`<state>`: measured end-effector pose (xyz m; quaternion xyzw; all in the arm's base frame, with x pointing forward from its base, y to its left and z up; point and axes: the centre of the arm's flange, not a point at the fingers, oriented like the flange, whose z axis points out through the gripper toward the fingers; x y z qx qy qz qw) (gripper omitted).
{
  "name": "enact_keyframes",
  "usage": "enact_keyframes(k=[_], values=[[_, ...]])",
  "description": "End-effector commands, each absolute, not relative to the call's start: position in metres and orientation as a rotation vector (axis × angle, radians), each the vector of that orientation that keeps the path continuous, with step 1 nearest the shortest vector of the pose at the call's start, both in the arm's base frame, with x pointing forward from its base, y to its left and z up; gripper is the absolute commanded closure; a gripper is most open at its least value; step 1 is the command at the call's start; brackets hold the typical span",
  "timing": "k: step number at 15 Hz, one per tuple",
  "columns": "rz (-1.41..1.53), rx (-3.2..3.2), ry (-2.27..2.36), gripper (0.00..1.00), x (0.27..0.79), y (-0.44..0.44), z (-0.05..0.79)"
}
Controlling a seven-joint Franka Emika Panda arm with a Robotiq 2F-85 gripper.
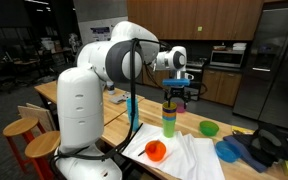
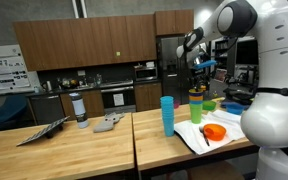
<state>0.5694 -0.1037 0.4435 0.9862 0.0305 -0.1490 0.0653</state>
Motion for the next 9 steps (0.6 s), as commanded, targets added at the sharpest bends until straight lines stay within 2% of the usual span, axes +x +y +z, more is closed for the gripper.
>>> enact_keyframes(k=[1,9], values=[[-0.392,2.956,0.112,0.0,0.573,-0.092,0.437],[-0.436,2.964,0.156,0.0,0.564,-0.073,0.404]])
